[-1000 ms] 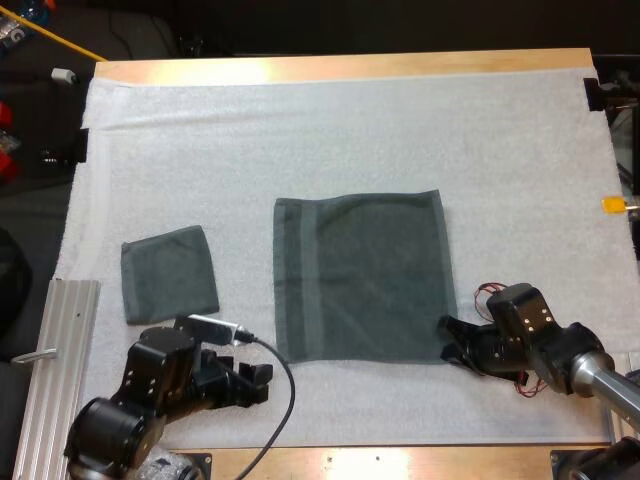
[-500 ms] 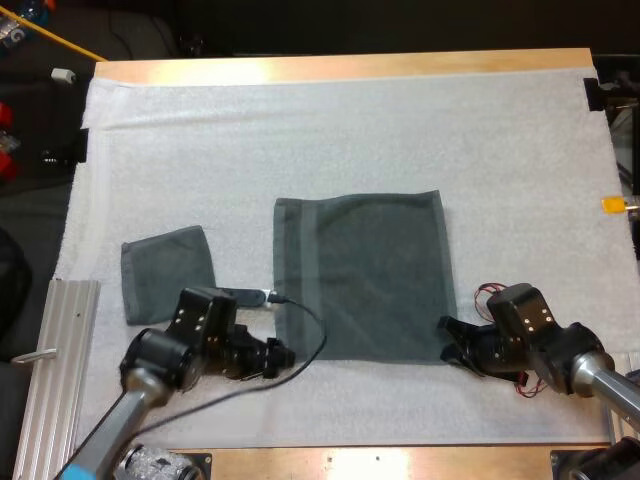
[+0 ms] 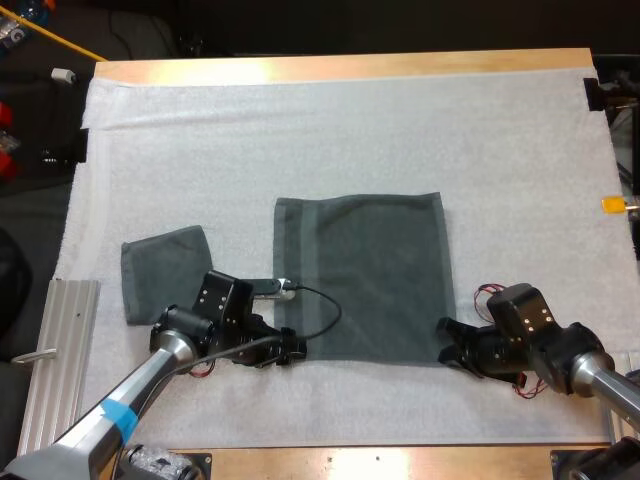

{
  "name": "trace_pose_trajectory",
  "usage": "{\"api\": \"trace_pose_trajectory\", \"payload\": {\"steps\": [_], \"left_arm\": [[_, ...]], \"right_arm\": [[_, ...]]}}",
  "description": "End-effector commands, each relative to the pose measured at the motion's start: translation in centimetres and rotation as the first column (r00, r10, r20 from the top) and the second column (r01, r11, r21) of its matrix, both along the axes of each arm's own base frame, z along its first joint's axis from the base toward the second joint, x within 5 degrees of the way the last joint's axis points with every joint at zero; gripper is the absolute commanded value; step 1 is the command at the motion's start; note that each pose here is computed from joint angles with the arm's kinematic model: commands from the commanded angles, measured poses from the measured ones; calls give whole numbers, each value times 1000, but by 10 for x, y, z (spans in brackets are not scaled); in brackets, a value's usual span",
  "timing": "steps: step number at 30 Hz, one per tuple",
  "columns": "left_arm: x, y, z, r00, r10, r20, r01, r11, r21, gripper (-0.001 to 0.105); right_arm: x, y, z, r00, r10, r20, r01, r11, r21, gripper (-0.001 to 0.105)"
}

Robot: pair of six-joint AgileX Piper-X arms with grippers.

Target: Pick towel from pile, fold and stack

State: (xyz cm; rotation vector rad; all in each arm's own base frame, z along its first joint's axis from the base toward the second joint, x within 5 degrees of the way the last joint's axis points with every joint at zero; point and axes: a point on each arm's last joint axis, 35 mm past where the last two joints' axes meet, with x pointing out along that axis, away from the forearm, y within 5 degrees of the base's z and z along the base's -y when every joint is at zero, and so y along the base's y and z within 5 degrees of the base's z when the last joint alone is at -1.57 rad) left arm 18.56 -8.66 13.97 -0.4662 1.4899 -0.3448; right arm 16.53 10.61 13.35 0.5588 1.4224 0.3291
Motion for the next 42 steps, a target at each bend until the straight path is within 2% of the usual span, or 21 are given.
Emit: {"api": "trace_pose_trajectory", "payload": {"steps": [1,5,12,19,32,37,42], "left_arm": [[2,-1,-5,1000,4,1,-4,1000,3,62],[3,-2,-10,1000,0,-27,0,1000,-2,62],[5,-6,-13,996,-30,-78,22,995,-95,62],[4,-6,-13,996,-30,-81,22,995,-97,59],[4,-5,-13,996,-39,-80,32,995,-93,1],[2,-5,-12,996,-45,-82,38,995,-90,0],[-7,-1,8,993,-119,-18,117,989,-90,0]], "right_arm": [[-1,-1,1,1000,11,-2,-11,1000,10,0],[-1,-1,1,1000,11,-2,-11,1000,10,0],[-1,-1,1,1000,11,-2,-11,1000,10,0],[-1,-1,1,1000,11,-2,-11,1000,10,0],[-2,0,1,1000,23,-15,-23,999,34,0],[-1,1,5,999,39,-13,-38,997,66,0],[-2,0,25,996,32,89,-40,995,91,0]]}}
